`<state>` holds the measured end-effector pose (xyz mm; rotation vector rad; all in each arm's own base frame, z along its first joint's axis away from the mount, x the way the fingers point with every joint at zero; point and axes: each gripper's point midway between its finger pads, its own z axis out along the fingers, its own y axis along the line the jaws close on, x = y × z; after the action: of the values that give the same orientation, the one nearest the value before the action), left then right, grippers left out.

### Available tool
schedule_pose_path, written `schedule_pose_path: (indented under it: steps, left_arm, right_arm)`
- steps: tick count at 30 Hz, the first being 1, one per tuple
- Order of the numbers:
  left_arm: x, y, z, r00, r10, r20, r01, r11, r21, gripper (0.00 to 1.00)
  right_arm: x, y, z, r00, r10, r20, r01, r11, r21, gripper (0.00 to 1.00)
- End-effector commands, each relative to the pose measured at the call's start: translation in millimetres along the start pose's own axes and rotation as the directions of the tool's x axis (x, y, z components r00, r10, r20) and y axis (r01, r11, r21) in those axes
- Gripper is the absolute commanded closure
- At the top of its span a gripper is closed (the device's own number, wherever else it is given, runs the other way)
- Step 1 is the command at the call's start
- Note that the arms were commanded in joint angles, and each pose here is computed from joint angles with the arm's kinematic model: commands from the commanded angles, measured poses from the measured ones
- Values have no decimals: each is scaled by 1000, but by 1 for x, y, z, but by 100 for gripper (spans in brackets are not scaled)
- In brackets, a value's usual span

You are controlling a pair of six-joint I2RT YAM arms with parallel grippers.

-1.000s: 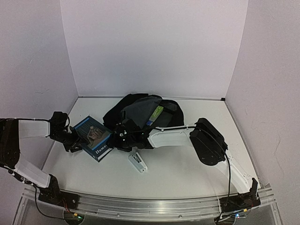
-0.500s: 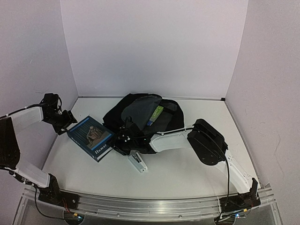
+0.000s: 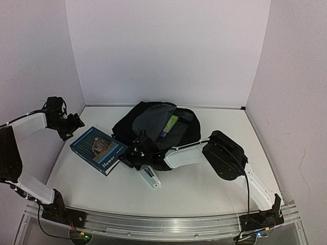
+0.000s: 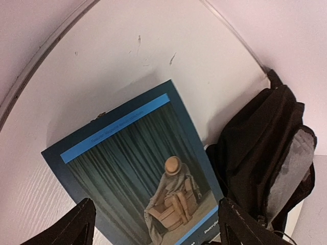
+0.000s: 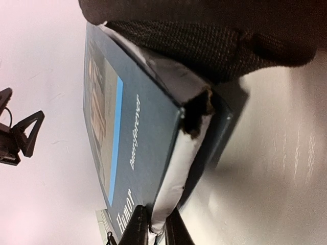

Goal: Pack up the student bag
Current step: Pick up the book from the center of the board.

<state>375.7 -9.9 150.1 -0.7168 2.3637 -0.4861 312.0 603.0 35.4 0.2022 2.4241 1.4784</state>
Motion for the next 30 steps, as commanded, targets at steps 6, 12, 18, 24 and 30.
schedule_pose_path:
  steps: [6, 12, 18, 24, 30]
  left_arm:
    - [-6, -25, -78, 990, 19, 137, -33, 994, 105, 12]
    - [-4, -56, -115, 986, 51, 157, -89, 965, 247, 7]
    - [1, -103, -153, 966, 175, 193, -245, 860, 448, 2]
    - [19, -136, -158, 953, 269, 139, -293, 711, 639, 1]
    - [33, -146, -147, 940, 317, 126, -301, 593, 747, 0]
  right_arm:
    - [-19, 125, -66, 972, -197, 131, 224, 947, -232, 100]
    - [-24, 193, -132, 922, -308, 234, 368, 885, -286, 100]
    - [-46, 211, -187, 834, -452, 317, 519, 838, -171, 100]
    - [-68, 198, -222, 761, -592, 264, 617, 787, -12, 100]
    - [-75, 185, -275, 742, -628, 233, 651, 759, -28, 100]
